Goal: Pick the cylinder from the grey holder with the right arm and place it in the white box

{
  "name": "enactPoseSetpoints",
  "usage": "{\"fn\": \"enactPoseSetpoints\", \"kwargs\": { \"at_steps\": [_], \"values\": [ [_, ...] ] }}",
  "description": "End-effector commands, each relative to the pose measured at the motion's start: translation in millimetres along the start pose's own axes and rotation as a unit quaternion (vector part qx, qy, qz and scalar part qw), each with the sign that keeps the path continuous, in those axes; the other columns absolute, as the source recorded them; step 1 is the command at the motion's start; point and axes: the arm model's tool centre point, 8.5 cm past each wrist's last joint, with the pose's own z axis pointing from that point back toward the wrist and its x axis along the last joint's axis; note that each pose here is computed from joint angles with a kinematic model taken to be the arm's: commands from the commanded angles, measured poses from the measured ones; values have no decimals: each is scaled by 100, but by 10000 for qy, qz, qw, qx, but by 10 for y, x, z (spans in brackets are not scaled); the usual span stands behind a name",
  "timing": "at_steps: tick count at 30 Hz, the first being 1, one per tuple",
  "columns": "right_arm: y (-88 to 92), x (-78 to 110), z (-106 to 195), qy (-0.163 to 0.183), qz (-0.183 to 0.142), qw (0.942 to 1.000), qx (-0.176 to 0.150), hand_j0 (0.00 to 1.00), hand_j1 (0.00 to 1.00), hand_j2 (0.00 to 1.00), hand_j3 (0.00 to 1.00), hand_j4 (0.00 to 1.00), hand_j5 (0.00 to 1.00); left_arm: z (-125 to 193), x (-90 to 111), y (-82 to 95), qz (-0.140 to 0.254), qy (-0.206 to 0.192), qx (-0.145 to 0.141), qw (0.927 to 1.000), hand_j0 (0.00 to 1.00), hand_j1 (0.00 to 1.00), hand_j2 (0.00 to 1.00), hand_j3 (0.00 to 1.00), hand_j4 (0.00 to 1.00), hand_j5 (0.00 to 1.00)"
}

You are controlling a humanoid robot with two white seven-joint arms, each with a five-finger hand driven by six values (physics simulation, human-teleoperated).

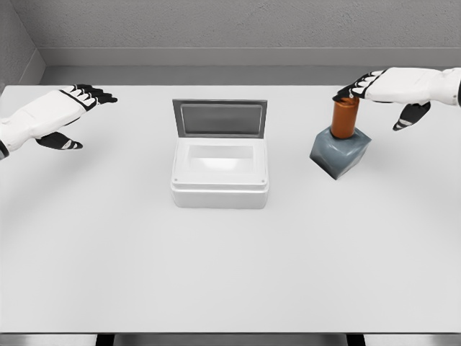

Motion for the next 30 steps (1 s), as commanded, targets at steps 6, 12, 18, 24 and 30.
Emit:
{"fn": "enactPoseSetpoints", "kwargs": {
  "at_steps": [6, 12, 18, 24, 30],
  "values": [
    [-105, -28, 45, 119, -56, 9997, -182, 100, 100, 100, 100, 100, 100, 5, -4, 9, 22, 5, 23, 10000, 100, 100, 100, 100, 100, 100],
    [-204, -17, -15, 170, -82, 9995, -267, 100, 100, 100, 100, 100, 100, 5, -4, 9, 22, 6, 23, 10000, 100, 100, 100, 100, 100, 100],
    [-240, 80, -185, 26, -70, 9997, -243, 100, 100, 100, 100, 100, 100, 5, -4, 9, 22, 6, 23, 10000, 100, 100, 100, 100, 100, 100],
    [-140, 162, -326, -109, -65, 9999, -48, 100, 100, 100, 100, 100, 100, 0, 0, 6, 21, 1, 22, 10000, 100, 100, 100, 100, 100, 100],
    [-82, 223, -429, -213, -72, 9997, 60, 96, 96, 96, 96, 96, 96, -2, -2, 7, -28, 6, -3, 10000, 100, 100, 100, 100, 100, 100]
  ]
}}
